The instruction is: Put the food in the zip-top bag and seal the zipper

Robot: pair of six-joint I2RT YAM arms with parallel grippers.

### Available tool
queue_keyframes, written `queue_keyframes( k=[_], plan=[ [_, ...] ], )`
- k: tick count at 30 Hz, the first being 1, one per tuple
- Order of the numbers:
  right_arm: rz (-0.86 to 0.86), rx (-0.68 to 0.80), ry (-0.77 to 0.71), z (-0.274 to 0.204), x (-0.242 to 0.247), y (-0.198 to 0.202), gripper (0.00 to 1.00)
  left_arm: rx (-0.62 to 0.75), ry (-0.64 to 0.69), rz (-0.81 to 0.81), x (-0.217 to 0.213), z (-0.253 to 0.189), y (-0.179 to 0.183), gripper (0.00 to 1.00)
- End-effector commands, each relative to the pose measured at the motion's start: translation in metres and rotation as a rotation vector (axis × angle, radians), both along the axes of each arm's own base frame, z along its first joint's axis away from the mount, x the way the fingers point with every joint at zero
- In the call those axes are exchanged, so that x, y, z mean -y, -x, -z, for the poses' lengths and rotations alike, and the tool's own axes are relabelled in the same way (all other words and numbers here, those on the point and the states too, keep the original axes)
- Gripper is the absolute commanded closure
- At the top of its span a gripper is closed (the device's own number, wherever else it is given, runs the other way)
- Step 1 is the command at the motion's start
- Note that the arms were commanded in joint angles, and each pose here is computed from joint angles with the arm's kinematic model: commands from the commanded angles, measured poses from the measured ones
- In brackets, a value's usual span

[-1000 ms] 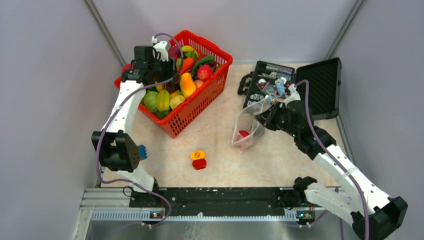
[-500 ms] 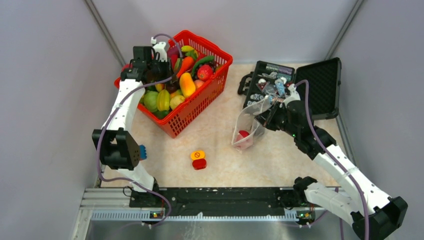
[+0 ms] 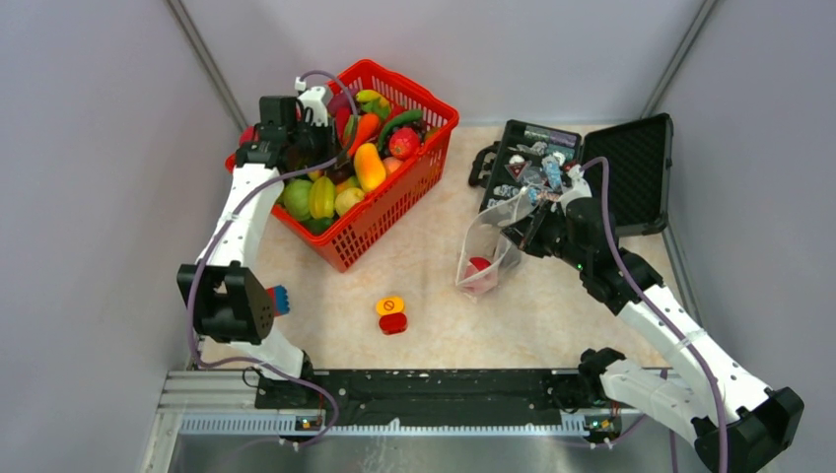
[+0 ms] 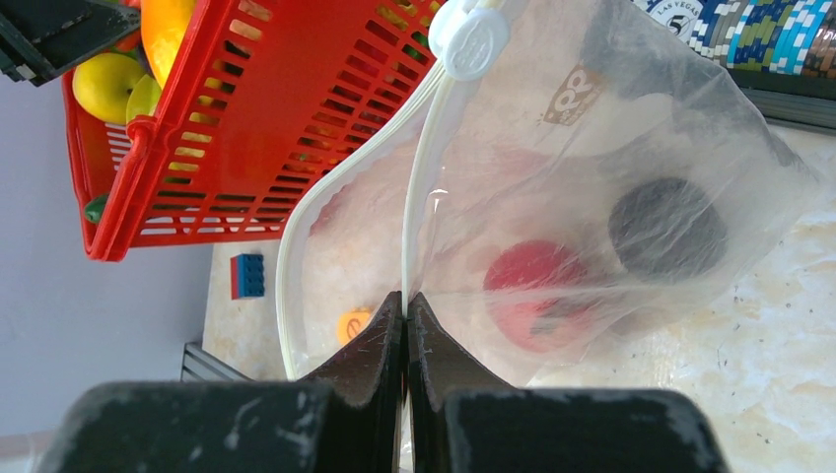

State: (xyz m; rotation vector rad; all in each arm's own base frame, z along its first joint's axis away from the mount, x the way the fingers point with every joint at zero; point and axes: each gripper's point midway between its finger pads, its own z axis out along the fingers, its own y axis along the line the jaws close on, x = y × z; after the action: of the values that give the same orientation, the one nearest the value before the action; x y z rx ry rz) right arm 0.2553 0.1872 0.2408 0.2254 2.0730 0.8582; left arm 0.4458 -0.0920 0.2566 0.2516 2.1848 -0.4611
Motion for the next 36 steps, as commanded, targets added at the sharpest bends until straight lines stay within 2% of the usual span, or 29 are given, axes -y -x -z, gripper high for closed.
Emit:
queue_keyframes(
  k=[1,6,16,24,32,36],
  plan=[
    [-0.005,0.034,-0.028,-0.010,-0.003,-0.004,1.00,0.169,0.013,-0.025,-0.005,-0.047,0.008,1.00],
    [-0.004,0.035,-0.032,-0.011,-0.004,-0.004,1.00,0.240,0.026,-0.037,-0.006,-0.070,0.019,1.00],
    [-0.005,0.035,-0.038,-0.010,-0.004,-0.003,1.00,0.268,0.016,0.009,-0.004,-0.092,0.046,1.00],
    [-0.005,0.039,-0.048,-0.011,-0.005,-0.004,1.00,0.250,0.119,0.225,0.031,-0.102,0.094,1.00],
    [-0.012,0.040,-0.052,-0.011,-0.009,-0.008,1.00,0.193,0.133,0.407,0.058,-0.097,0.149,1.00],
    [-0.016,0.036,-0.052,-0.010,-0.010,-0.010,1.00,0.147,0.094,0.466,0.072,-0.083,0.174,1.00]
  ],
)
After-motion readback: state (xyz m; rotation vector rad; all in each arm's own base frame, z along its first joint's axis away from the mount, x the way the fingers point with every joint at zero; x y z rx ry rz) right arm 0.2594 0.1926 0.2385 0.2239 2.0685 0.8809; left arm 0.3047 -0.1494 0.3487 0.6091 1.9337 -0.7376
